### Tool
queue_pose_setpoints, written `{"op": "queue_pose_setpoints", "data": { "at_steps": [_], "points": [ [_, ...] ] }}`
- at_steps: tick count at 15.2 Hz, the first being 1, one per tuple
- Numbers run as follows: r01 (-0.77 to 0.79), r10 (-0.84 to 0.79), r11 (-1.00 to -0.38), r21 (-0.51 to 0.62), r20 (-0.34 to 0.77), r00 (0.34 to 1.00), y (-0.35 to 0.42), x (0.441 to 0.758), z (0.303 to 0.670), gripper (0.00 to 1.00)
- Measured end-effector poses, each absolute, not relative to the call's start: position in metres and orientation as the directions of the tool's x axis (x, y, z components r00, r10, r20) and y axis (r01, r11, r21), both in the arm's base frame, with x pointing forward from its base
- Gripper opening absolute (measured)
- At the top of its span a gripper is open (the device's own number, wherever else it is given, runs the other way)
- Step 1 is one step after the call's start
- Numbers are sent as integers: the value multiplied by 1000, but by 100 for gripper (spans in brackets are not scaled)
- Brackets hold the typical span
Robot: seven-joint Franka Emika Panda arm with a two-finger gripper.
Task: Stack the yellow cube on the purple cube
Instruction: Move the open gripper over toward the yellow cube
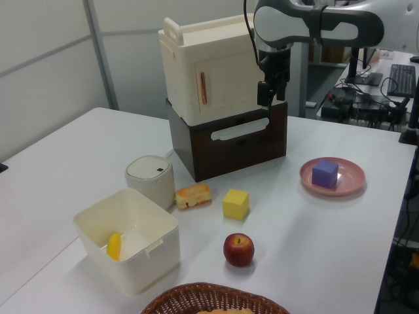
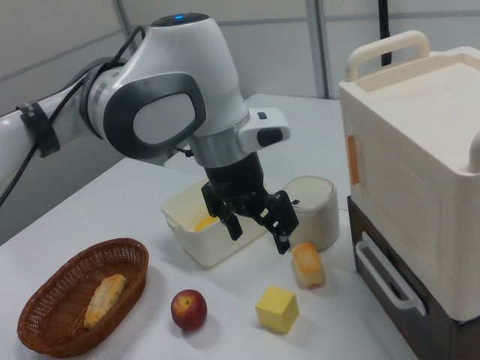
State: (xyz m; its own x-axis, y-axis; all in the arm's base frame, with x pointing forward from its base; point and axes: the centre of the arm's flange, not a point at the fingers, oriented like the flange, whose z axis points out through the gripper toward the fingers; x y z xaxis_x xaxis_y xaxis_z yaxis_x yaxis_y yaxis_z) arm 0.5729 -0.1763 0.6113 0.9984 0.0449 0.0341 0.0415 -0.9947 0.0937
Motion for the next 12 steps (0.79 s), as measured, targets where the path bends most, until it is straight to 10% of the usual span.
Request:
{"op": "queue_pose_setpoints", "data": {
  "at_steps": [12],
  "points": [
    [92,96,-985,149,17,995,-154,580,617,100]
  ]
}}
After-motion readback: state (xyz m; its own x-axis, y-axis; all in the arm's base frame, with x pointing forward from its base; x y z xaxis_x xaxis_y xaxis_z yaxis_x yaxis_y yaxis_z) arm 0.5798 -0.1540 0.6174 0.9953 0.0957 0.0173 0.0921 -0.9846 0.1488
